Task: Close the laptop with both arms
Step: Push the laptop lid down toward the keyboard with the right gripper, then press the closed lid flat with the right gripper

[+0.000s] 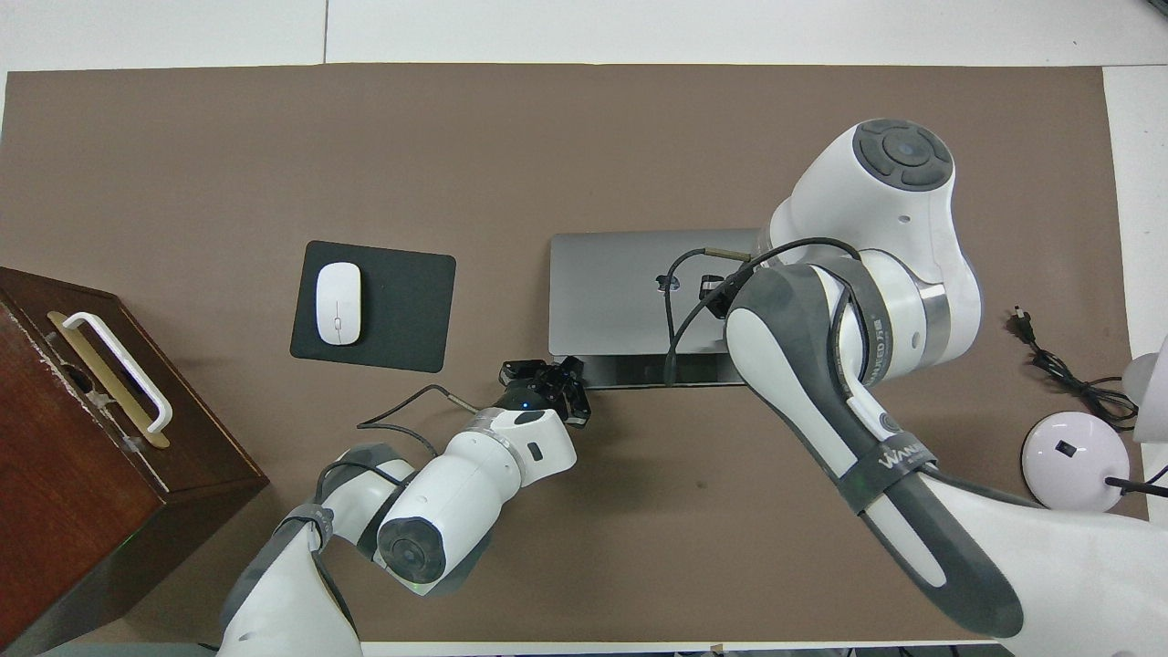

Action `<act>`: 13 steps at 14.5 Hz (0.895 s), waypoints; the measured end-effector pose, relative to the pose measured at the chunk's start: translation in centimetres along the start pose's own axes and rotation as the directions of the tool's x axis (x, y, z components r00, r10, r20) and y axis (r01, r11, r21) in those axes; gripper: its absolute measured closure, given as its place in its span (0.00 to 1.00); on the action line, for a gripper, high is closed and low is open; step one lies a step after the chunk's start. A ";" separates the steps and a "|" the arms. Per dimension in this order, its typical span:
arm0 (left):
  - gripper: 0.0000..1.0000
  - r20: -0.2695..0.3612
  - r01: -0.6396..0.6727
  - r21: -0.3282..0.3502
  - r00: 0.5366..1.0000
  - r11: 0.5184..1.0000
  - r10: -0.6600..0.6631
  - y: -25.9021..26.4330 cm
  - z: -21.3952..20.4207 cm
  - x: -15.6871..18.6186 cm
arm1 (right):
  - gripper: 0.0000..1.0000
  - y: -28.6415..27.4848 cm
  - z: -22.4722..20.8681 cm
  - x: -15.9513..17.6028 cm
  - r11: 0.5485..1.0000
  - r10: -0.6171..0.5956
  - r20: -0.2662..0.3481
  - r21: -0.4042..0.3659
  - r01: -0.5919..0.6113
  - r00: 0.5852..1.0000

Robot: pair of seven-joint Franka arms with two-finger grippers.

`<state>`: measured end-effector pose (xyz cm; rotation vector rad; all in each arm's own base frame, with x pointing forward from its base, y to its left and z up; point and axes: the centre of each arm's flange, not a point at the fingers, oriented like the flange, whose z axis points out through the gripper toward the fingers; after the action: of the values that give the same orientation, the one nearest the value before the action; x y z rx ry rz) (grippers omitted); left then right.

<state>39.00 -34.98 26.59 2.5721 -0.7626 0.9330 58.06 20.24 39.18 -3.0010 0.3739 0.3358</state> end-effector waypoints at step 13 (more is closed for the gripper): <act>0.99 -0.001 -0.023 0.000 1.000 1.000 0.023 0.0 0.0 0.0 | 0.99 0.3 1.3 0.1 1.000 0.005 -0.029 0.012 -0.004 1.000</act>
<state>38.98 -34.97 26.56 2.5674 -0.7933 0.9410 57.85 20.03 37.89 -2.9964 0.3840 0.2895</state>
